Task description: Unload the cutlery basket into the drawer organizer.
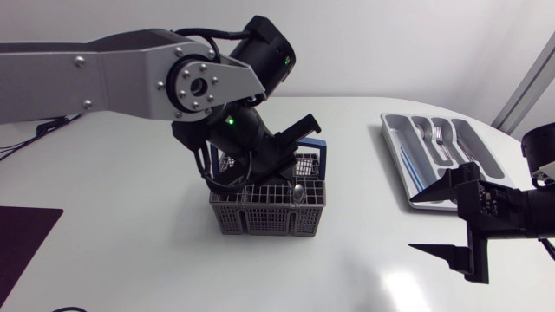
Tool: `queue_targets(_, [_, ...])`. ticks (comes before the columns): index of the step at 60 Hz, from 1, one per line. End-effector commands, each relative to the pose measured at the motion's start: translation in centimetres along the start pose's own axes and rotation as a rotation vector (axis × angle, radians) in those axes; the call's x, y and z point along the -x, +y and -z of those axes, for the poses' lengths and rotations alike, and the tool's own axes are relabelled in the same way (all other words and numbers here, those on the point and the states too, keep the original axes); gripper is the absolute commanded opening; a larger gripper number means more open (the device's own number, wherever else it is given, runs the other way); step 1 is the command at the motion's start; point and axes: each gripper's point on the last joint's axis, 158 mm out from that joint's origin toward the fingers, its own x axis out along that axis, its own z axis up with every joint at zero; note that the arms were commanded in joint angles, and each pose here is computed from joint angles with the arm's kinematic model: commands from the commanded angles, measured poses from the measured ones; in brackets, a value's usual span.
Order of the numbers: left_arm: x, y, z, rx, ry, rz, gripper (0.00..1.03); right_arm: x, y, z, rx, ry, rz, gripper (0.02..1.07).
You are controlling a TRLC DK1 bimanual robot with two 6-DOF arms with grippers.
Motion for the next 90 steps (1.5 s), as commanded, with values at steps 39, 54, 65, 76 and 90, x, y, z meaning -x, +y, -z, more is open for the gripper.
queue_targets(39, [5.8,-0.3,0.4,-0.061,-0.054,0.103,0.03,-0.9,1.5,-5.9,-0.046,-0.094,-0.044,1.02])
queue_targets(54, [6.8,-0.5,1.1,-0.104,-0.057,0.125,0.03,-1.1,1.7,-9.8,-0.069,-0.160,-0.046,1.02])
queue_targets(65, [7.5,-0.8,1.4,-0.117,-0.061,0.145,0.03,-1.1,1.8,-12.9,-0.091,-0.221,-0.016,1.00])
queue_targets(76, [7.7,-1.2,1.4,-0.109,-0.066,0.161,0.03,-1.9,1.7,-15.9,-0.087,-0.260,0.056,0.97])
queue_targets(90, [7.6,-1.8,1.7,-0.071,-0.042,0.194,0.03,-2.6,0.4,-19.1,-0.114,-0.323,0.146,0.92])
